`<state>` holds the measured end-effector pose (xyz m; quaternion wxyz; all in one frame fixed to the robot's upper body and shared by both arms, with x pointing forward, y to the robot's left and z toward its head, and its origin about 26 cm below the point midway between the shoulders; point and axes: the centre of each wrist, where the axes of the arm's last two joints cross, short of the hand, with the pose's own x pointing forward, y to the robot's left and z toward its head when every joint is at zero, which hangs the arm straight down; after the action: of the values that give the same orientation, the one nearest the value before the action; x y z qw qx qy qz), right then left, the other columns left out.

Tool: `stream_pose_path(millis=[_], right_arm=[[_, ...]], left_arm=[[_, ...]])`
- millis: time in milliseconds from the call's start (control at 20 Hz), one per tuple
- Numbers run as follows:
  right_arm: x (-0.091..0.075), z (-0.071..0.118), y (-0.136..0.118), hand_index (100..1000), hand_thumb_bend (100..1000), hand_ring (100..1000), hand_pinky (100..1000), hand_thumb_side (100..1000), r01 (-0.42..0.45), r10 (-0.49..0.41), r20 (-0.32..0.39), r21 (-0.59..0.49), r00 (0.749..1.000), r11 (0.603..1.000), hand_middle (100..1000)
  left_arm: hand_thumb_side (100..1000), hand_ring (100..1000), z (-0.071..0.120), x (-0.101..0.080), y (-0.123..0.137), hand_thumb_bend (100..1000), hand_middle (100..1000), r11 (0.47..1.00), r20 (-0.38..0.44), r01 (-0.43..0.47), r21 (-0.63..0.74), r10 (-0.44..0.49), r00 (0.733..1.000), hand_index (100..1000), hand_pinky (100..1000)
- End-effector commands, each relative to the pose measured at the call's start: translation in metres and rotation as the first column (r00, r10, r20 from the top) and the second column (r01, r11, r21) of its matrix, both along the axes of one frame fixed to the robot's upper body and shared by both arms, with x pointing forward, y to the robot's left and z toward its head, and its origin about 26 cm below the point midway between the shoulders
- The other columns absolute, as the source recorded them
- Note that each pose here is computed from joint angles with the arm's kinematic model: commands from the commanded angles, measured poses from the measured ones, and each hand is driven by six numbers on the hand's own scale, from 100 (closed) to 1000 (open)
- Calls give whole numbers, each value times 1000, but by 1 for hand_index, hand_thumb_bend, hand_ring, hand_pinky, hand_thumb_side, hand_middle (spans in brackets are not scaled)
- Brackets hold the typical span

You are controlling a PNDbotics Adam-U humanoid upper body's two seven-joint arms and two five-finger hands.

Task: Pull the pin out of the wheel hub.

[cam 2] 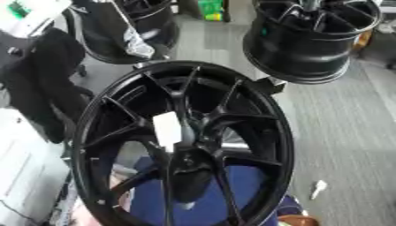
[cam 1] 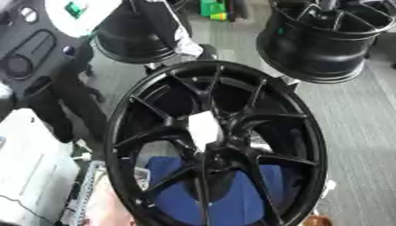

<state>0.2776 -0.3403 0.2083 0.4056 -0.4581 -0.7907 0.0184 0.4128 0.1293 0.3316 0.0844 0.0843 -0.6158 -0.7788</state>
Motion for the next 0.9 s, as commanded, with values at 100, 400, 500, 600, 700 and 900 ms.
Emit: stream_pose_path(millis=[100, 400, 500, 600, 700, 900], right_arm=[[-1, 12, -2, 711, 100, 724, 854, 358, -9, 10, 24, -30, 1000, 1000, 694], [-1, 12, -1, 711, 100, 722, 854, 368, -15, 16, 21, -26, 1000, 1000, 693], [-1, 12, 0, 711, 100, 722, 854, 367, -16, 17, 20, -27, 1000, 1000, 693], [-1, 11, -1, 710, 100, 722, 854, 372, -16, 16, 19, -27, 1000, 1000, 692], [-1, 11, 0, 710, 100, 721, 854, 377, -16, 16, 17, -25, 1000, 1000, 692], [-1, 10, 0, 709, 100, 721, 854, 387, -18, 19, 14, -22, 1000, 1000, 692]], left_arm=[[346, 792, 5, -3, -3, 403, 749, 955, 49, 152, 256, -169, 984, 856, 798], [250, 801, 0, -13, 1, 500, 751, 924, 85, 190, 332, -229, 970, 850, 807], [233, 800, -7, -14, 6, 510, 751, 912, 86, 187, 365, -234, 969, 846, 807], [247, 797, -13, -14, 11, 503, 750, 905, 79, 184, 383, -231, 970, 844, 804], [248, 793, -17, -15, 16, 504, 747, 901, 69, 190, 391, -235, 970, 836, 801], [256, 785, -21, -21, 24, 522, 735, 893, 60, 195, 406, -239, 969, 821, 795]])
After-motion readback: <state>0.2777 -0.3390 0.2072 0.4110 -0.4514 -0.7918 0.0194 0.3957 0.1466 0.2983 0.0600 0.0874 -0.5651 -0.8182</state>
